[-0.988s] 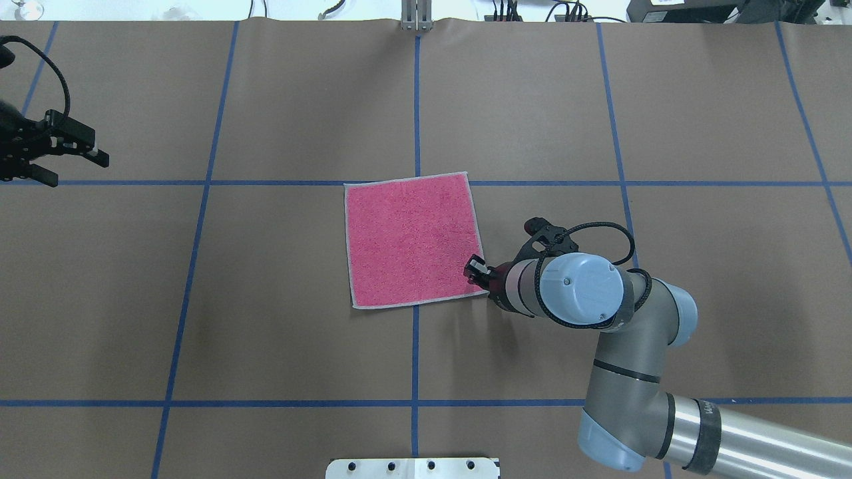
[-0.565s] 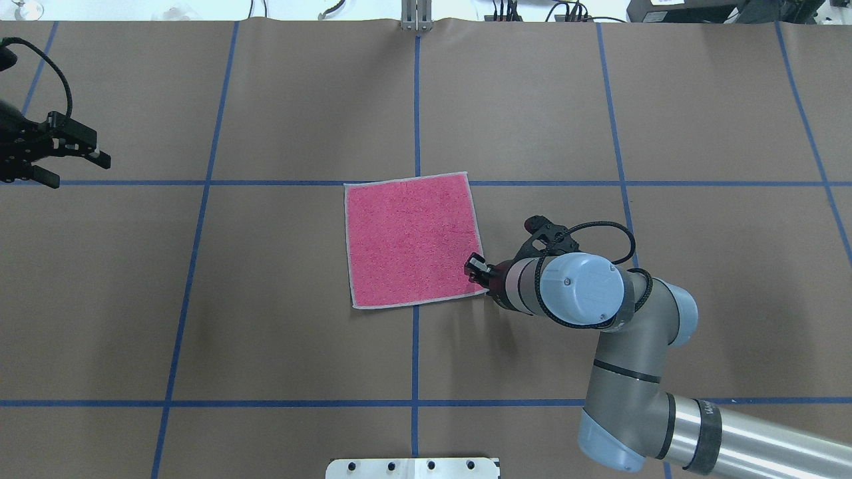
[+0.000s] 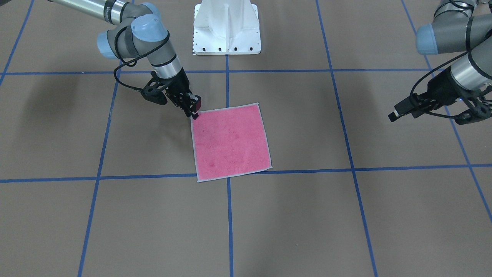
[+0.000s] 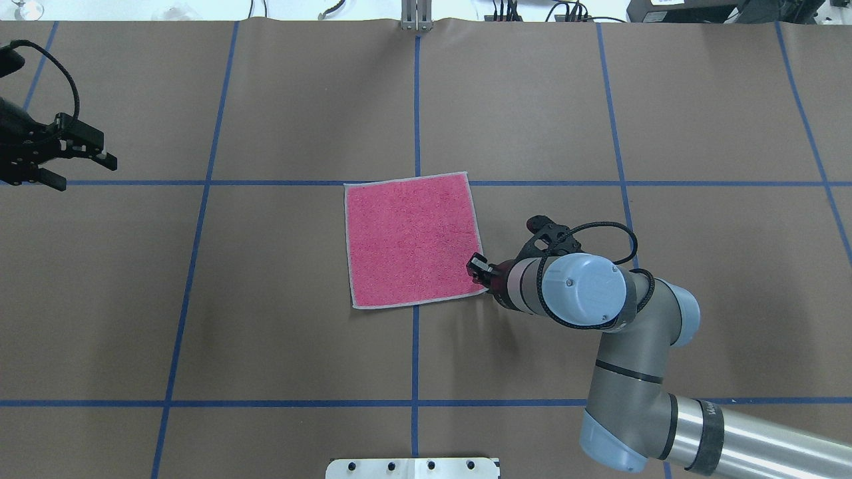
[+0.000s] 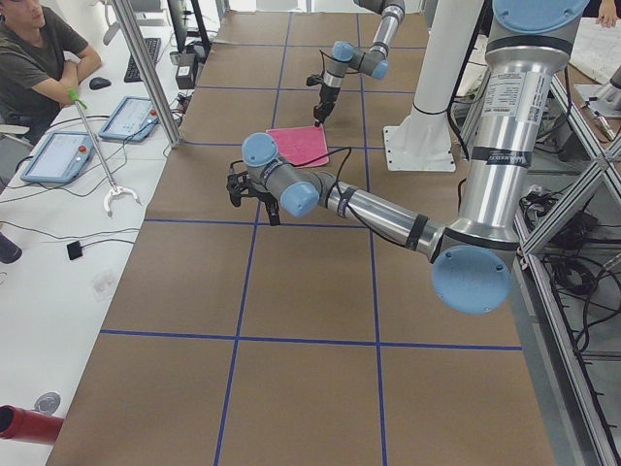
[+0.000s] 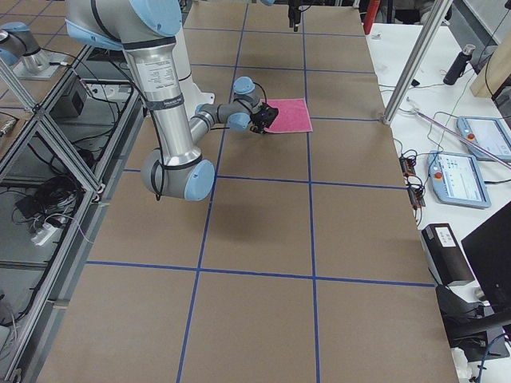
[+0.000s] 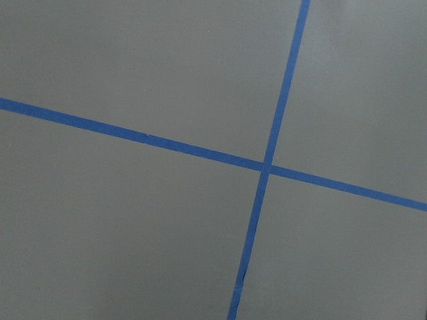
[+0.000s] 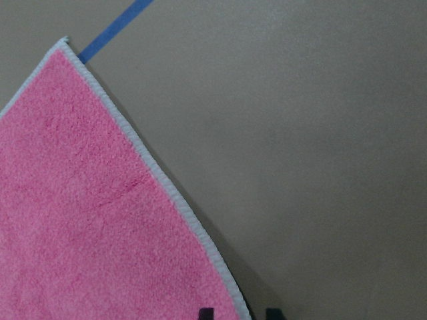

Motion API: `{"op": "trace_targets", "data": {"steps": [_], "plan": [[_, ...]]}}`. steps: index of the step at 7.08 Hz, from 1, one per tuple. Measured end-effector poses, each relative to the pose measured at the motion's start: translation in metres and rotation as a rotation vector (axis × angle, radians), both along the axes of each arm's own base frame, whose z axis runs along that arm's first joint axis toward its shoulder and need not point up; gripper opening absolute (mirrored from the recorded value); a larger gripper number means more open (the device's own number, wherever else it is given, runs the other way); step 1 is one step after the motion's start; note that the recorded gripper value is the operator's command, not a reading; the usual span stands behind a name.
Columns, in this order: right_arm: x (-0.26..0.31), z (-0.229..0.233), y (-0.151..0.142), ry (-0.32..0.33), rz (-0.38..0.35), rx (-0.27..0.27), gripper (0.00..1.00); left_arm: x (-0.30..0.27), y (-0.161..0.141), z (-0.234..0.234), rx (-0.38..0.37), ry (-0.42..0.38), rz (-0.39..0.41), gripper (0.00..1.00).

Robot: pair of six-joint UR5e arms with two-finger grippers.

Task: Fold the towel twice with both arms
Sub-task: 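Hold the right gripper at the towel corner while the left arm waits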

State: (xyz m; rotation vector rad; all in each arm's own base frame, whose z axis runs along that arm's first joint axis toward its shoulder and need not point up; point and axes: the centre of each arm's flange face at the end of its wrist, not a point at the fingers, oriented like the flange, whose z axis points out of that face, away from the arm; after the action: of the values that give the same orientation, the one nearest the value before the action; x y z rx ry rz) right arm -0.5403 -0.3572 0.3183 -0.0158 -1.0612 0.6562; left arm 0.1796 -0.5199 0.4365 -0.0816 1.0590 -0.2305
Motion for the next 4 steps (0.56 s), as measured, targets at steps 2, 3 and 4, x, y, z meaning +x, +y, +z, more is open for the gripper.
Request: {"op": "trace_targets", "data": {"steps": [2,3,4], "plan": [[0.0008,0.0000,0.0003,-0.001,0.000,0.000,0.34,0.0006,-0.0001,-0.0003,0.000,-0.001,-0.001,1.00],[0.0013,0.0001,0.0005,-0.001,0.000,0.001,0.34,0.0011,0.0000,-0.0002,0.000,-0.002,-0.001,1.00],[0.0018,0.0002,0.0002,0.000,0.004,0.003,0.34,0.0017,0.0001,-0.0001,-0.001,-0.003,-0.001,1.00]]}}
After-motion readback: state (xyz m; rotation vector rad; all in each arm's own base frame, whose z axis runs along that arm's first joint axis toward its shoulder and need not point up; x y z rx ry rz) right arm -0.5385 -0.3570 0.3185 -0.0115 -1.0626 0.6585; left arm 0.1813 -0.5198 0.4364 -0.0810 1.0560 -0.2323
